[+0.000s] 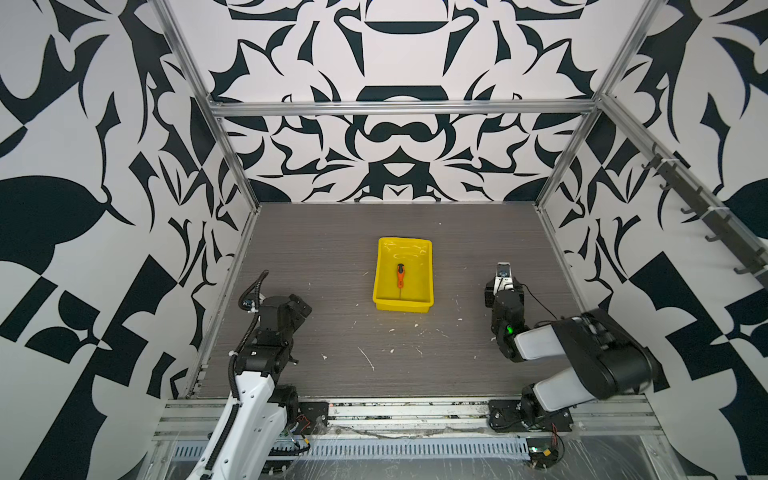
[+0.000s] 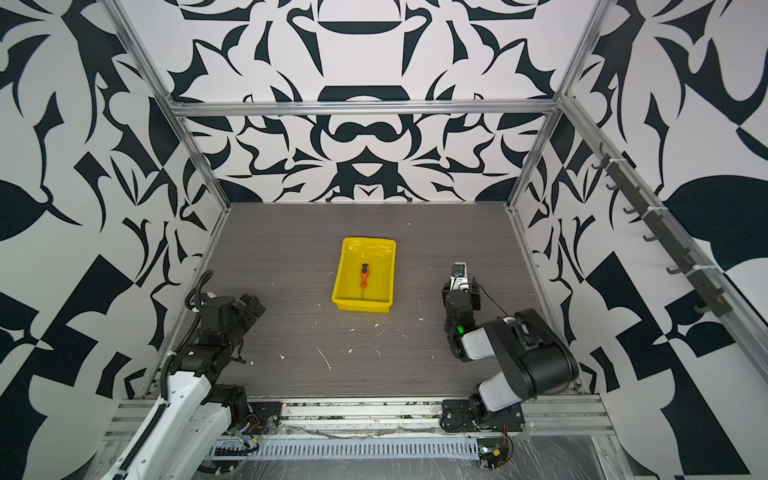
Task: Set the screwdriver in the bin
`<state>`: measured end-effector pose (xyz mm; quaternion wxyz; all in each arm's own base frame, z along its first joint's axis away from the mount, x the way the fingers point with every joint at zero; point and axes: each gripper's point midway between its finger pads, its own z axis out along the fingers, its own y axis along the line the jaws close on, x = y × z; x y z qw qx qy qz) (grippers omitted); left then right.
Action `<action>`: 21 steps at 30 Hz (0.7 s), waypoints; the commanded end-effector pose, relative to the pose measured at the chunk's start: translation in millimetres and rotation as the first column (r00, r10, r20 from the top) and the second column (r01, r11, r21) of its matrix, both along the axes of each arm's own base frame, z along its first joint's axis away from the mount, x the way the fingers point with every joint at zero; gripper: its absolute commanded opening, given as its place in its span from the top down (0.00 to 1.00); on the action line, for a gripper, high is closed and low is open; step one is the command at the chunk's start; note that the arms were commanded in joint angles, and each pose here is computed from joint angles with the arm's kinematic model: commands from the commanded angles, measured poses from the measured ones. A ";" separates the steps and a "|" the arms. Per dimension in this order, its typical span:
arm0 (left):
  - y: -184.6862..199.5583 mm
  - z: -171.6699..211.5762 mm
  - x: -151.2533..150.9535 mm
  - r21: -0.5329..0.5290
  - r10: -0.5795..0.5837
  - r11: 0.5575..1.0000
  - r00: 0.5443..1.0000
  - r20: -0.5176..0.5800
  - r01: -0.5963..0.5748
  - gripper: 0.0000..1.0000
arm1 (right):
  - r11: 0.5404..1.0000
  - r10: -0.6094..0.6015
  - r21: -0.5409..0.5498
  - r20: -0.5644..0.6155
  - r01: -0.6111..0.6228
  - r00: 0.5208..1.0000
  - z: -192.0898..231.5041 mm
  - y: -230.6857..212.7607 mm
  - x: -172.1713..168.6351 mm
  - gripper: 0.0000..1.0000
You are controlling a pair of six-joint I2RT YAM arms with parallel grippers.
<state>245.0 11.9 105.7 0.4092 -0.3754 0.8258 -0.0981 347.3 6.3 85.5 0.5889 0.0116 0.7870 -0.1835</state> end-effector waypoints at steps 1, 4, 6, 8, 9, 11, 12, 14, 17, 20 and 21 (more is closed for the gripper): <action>-2.2 -8.5 1.1 -0.019 0.000 1.000 1.000 -0.016 -0.001 0.00 | 0.997 0.033 0.060 0.119 -0.040 0.992 24.4 4.7 6.3 0.43; 0.6 -15.4 2.9 -0.012 0.022 1.000 0.999 -0.037 -0.022 0.00 | 0.995 0.010 0.100 0.061 -0.016 0.998 10.3 -1.8 12.3 0.01; -0.1 -18.8 8.4 -0.001 0.011 1.000 0.999 -0.037 -0.011 0.00 | 0.998 0.002 0.065 0.063 -0.006 0.998 14.0 -2.6 22.4 0.00; -0.8 -13.7 17.6 0.032 -0.018 0.999 1.000 -0.020 0.018 0.00 | 0.996 -0.007 0.087 0.036 0.003 0.999 10.0 -4.1 20.6 0.00; 1.1 -10.6 20.2 0.041 -0.009 0.999 1.000 -0.020 0.009 0.00 | 0.996 0.000 0.084 0.035 -0.003 0.999 9.6 -3.3 21.6 0.00; 8.5 4.6 28.9 0.055 0.044 0.998 0.999 0.002 -0.044 0.00 | 0.997 -0.005 0.077 0.045 0.002 0.999 10.3 -4.6 21.3 0.00; 10.8 13.5 34.3 0.059 0.061 0.996 0.998 0.021 -0.062 0.00 | 0.997 -0.007 0.078 0.045 0.003 0.999 10.3 -4.8 21.0 0.00; 15.7 39.1 51.5 0.099 0.070 0.992 0.993 0.093 -0.079 0.00 | 0.997 -0.007 0.076 0.038 0.005 0.999 9.3 -5.0 20.8 0.00; 16.2 70.0 77.5 0.262 -0.039 0.965 0.986 0.161 -0.005 0.00 | 0.997 -0.007 0.077 0.041 0.004 0.999 10.1 -5.0 21.0 0.00; 4.0 80.4 99.3 0.484 -0.260 0.858 0.958 0.125 0.170 0.00 | 0.997 -0.004 0.076 0.040 0.001 0.999 10.1 -4.0 22.0 0.00; -2.4 79.1 104.1 0.546 -0.337 0.804 0.937 0.092 0.236 0.00 | 0.997 -0.005 0.077 0.038 0.002 0.999 10.1 -4.1 22.5 0.00</action>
